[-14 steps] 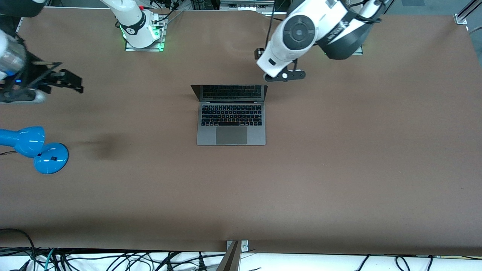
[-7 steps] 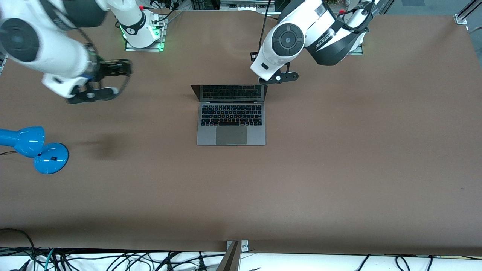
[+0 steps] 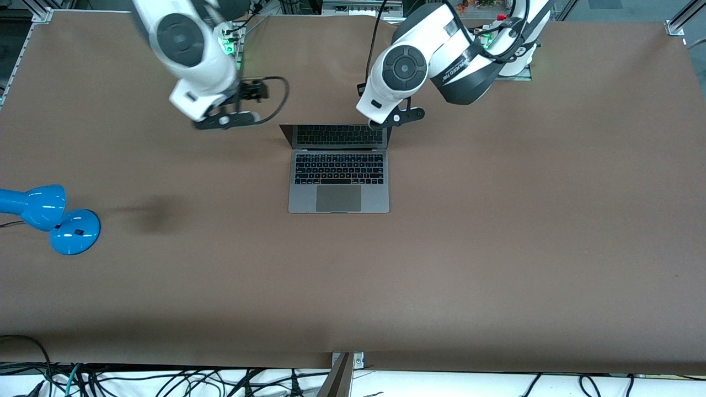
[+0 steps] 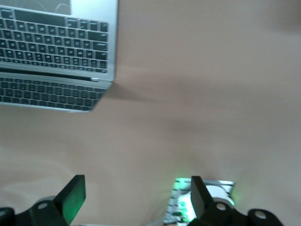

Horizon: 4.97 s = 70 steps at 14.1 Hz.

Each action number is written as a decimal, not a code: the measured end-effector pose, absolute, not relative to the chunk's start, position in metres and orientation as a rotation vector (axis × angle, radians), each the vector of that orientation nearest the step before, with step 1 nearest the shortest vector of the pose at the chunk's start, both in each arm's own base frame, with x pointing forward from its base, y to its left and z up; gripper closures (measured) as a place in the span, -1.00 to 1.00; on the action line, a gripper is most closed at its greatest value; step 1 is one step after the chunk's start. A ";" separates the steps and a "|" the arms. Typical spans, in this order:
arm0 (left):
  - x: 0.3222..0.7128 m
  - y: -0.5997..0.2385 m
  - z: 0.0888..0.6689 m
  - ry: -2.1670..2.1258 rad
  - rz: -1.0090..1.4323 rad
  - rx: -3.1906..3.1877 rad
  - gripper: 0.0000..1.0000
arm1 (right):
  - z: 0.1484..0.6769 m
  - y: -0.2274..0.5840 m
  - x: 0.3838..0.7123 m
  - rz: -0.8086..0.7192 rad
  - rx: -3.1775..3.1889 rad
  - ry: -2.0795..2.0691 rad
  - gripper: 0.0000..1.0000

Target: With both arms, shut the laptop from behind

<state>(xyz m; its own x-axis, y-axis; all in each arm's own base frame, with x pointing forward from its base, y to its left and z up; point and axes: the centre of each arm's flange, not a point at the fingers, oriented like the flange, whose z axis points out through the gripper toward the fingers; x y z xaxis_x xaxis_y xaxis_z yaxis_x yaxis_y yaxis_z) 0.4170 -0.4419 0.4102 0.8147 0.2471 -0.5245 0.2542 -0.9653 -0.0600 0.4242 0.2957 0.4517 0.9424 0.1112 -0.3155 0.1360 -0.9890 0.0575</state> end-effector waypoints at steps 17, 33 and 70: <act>0.454 -0.435 0.344 0.484 -0.768 2.971 0.98 | 0.390 0.362 0.405 -0.407 3.141 0.302 0.98; 0.491 -0.412 0.338 0.591 -0.681 2.938 0.98 | 0.344 0.361 0.501 -0.388 3.147 0.272 0.98; 0.570 -0.401 0.181 0.662 -0.491 2.948 0.69 | 0.202 0.344 0.585 -0.327 3.170 0.187 0.89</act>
